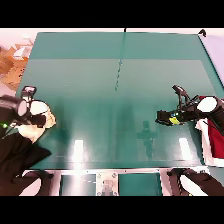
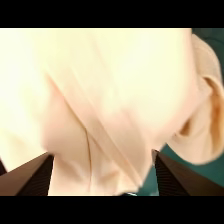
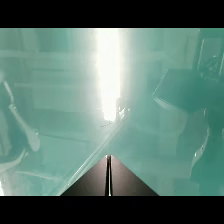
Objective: Fold the shirts.
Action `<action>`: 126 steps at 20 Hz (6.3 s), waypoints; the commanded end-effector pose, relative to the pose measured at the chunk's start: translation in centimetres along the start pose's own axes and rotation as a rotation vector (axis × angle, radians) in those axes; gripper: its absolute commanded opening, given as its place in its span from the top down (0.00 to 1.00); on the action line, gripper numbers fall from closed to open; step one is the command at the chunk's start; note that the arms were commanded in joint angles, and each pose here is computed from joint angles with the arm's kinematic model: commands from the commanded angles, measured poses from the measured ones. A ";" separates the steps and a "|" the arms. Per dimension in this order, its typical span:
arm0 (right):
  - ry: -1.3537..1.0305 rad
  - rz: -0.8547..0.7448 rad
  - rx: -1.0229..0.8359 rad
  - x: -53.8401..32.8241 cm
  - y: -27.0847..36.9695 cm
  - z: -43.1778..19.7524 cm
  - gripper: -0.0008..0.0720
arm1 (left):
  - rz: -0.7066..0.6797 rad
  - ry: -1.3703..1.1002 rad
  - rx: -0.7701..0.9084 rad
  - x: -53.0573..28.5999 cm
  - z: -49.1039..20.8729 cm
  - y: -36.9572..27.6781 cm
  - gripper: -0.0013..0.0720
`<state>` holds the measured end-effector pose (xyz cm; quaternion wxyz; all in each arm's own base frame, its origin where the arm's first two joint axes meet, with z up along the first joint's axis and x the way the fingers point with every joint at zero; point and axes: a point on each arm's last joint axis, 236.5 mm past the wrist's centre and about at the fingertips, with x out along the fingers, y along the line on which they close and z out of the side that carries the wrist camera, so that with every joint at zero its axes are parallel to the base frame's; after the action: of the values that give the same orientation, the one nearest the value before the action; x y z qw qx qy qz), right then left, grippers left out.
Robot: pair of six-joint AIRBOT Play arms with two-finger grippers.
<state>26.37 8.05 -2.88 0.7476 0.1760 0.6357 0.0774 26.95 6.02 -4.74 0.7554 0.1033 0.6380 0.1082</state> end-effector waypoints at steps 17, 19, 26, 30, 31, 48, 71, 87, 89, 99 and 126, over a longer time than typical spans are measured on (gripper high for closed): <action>0.000 0.000 0.000 0.0 0.0 0.0 0.97 | -0.445 -0.351 0.174 -15.8 12.6 -11.9 0.95; 0.000 0.000 0.000 0.0 0.0 0.0 0.97 | -0.532 -0.490 0.276 -21.9 13.5 -17.1 0.96; 0.000 0.000 0.000 0.0 0.0 0.0 0.97 | -0.856 -0.555 0.456 -27.3 8.8 -35.1 0.89; 0.000 0.000 0.000 0.0 0.0 0.0 0.97 | -0.847 -0.397 0.522 -23.4 6.4 -37.4 0.02; 0.000 0.000 0.000 0.0 0.0 0.0 0.97 | -0.806 -0.374 0.532 -22.8 6.7 -35.9 0.02; -0.137 0.012 0.011 -0.1 0.3 3.3 0.97 | -0.540 -0.193 -0.117 -2.2 12.4 -9.0 0.02; 0.099 0.187 -0.029 9.7 7.0 -2.1 0.58 | -1.020 -0.219 -0.030 -4.5 15.6 -18.5 0.95; -1.016 0.365 -0.550 -42.5 21.5 8.0 0.97 | -0.812 -1.465 0.371 -58.6 11.6 -4.2 0.95; -1.127 0.371 -0.608 -46.8 22.7 4.8 0.97 | -0.746 -1.641 0.364 -63.9 7.6 -2.4 0.95; -1.149 0.222 -0.520 -46.6 19.6 7.8 0.97 | -0.614 -1.535 0.227 -59.2 9.4 -0.2 0.95; -0.014 0.139 0.087 5.4 -3.0 21.9 0.97 | -1.034 0.001 0.008 -12.7 19.9 -15.2 0.95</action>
<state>48.92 4.80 -6.69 0.7473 0.2466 0.6092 0.0980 50.47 -13.68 4.94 0.7920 -0.2012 0.5128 -0.2633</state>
